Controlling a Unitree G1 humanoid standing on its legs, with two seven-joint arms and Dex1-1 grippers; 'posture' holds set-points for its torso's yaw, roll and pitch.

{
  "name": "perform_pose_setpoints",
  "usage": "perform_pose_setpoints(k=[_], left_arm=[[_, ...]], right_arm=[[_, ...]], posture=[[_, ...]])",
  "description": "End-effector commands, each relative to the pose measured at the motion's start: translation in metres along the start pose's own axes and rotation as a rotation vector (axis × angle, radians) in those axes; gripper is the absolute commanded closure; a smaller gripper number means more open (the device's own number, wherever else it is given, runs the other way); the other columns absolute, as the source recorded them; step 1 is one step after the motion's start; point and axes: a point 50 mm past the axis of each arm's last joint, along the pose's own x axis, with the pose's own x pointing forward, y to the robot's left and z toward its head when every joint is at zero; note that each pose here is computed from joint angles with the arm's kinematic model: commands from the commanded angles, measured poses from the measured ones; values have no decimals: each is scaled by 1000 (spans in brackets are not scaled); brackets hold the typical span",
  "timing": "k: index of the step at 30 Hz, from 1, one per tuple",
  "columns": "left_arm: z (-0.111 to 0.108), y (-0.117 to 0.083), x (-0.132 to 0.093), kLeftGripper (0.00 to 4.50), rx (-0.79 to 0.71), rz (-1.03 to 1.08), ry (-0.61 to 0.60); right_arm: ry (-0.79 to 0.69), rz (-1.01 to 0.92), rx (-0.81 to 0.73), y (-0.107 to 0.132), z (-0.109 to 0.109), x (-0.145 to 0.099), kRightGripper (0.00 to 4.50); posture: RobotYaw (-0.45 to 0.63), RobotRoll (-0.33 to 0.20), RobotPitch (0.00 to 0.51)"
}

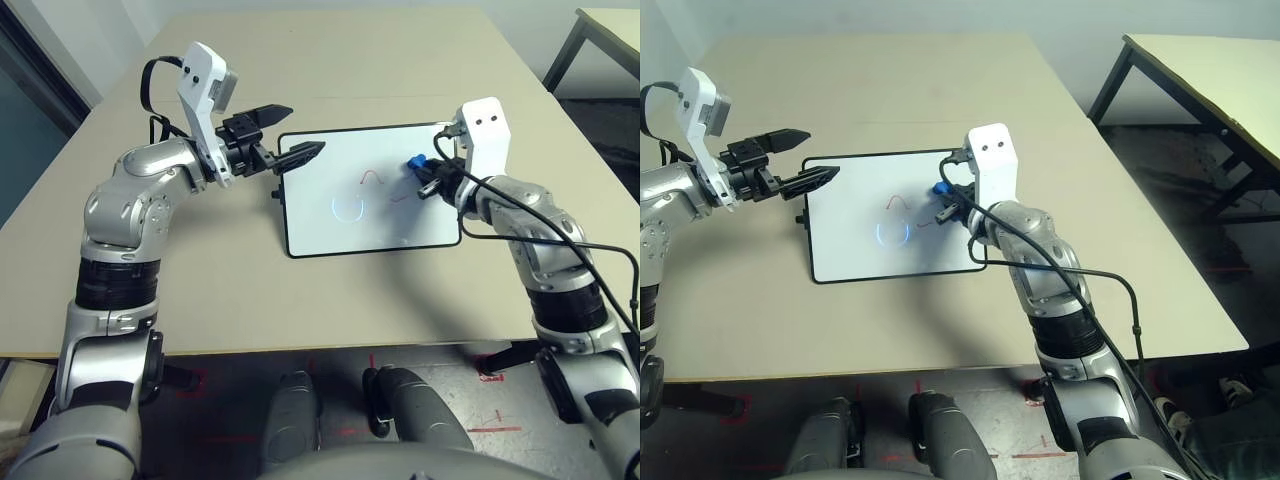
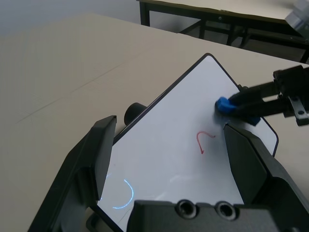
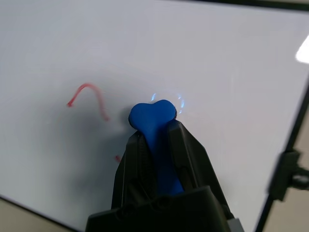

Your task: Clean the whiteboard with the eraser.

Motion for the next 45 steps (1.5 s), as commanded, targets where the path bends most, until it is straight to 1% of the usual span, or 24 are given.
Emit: perform_pose_setpoints(k=[1,4,10,12,14,17,25,28,31,34,38,45], left_arm=[[-4,-2,2,0,-6,-9,21],[-4,-2,2,0,-6,-6,21],[-4,-1,1,0,-6,-1,21],[-4,-2,1,0,-7,-2,21],[-4,-2,1,0,-8,-3,20],[-4,-2,2,0,-8,-5,19],[-4,-2,1,0,-8,-4,21],[-3,-2,1,0,-9,-4,21],[-3,-2,1,0,-10,-3,21],[-3,-2,0,0,-9,0,22],[-4,-1,0,0,-8,2,23],[-3,-1,0,0,-6,-1,21]], right_arm=[[104,39,34,6,-20,7,3932],[96,8,33,-3,-17,7,3932],[21,-139,20,-38,6,0,3933],[4,-165,13,-44,12,-1,3933],[-2,-163,10,-44,14,-2,3933],[5,-122,17,-34,12,1,3933],[32,66,70,13,2,16,3933],[48,129,93,29,-6,24,3933],[66,156,107,35,-14,30,3933],[77,159,107,35,-20,34,3933],[66,136,103,26,-19,35,3933],[-62,-8,90,-16,10,27,3934]], posture=[[7,0,134],[9,0,135],[9,0,136],[9,0,136],[9,0,136],[9,0,136],[8,0,138],[17,0,143],[17,0,143],[26,0,141],[29,0,138],[28,0,133]])
